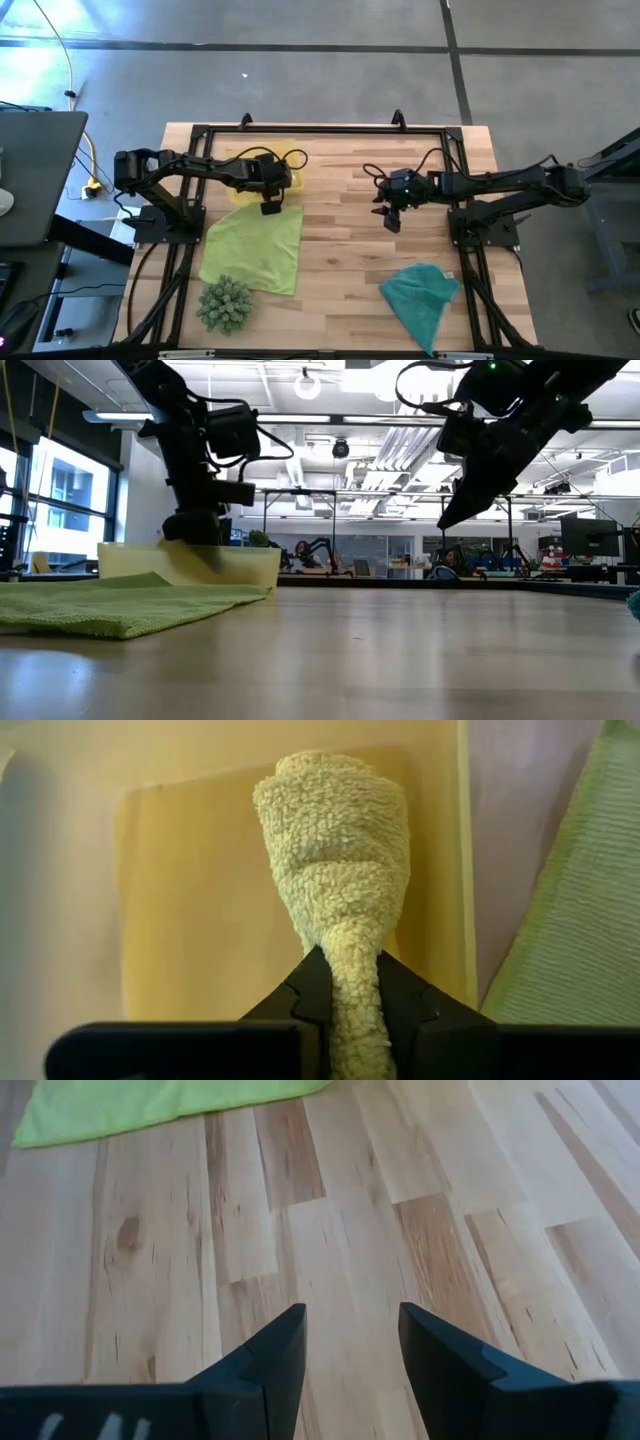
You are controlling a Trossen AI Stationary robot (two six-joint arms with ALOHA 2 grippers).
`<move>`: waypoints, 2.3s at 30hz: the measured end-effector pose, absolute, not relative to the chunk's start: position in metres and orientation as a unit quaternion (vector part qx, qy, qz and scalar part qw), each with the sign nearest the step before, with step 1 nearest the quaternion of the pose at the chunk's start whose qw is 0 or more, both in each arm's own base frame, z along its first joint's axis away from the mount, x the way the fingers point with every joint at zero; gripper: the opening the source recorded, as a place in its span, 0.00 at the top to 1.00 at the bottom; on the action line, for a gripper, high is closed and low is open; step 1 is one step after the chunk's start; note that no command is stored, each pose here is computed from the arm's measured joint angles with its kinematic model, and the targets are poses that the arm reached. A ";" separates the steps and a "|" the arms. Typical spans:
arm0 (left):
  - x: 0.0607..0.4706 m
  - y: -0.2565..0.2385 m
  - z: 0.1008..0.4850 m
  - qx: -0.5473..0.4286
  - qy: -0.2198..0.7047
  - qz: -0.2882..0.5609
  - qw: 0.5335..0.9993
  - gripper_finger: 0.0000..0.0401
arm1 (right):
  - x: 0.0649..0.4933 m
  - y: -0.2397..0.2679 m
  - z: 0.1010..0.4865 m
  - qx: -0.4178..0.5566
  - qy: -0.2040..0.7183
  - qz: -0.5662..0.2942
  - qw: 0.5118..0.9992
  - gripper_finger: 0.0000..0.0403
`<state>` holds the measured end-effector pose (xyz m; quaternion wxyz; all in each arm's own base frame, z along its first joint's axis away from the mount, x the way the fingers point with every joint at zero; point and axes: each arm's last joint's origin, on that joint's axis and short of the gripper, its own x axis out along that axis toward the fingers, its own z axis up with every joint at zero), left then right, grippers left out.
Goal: Roll microfiber towels into tight, uniform cylinder then place into a basket
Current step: Put the yellow microfiber towel into the yellow bin, then roll the blue microfiber towel
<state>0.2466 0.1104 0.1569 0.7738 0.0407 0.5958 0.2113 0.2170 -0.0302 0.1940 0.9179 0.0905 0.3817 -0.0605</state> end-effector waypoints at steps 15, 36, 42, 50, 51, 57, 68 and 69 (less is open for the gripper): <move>0.241 0.108 0.156 0.015 0.618 0.219 0.755 0.62 | 0.218 -0.030 0.195 0.092 0.376 -0.062 0.920 0.62; 0.289 0.093 0.239 -0.039 0.536 0.240 0.809 0.63 | 0.197 0.004 0.218 0.309 0.378 0.083 0.869 0.62; 0.322 0.056 0.254 -0.068 0.406 0.185 0.892 0.63 | 0.189 0.060 0.205 0.368 0.496 0.132 0.775 0.62; 0.343 -0.005 0.271 -0.049 0.299 0.089 0.949 0.63 | 0.171 0.122 0.182 0.432 0.616 0.059 0.656 0.62; 0.344 -0.012 0.272 -0.048 0.289 0.079 0.953 0.63 | 0.170 0.127 0.176 0.437 0.631 0.038 0.640 0.62; 0.347 -0.048 0.280 -0.041 0.242 0.028 0.969 0.63 | 0.164 0.141 0.144 0.418 0.693 -0.066 0.584 0.62; 0.342 -0.088 0.285 -0.035 0.211 -0.029 0.976 0.63 | 0.183 0.124 0.118 0.390 0.683 -0.139 0.601 0.62; 0.342 -0.091 0.285 -0.034 0.212 -0.033 0.976 0.63 | 0.186 0.121 0.118 0.391 0.676 -0.137 0.609 0.62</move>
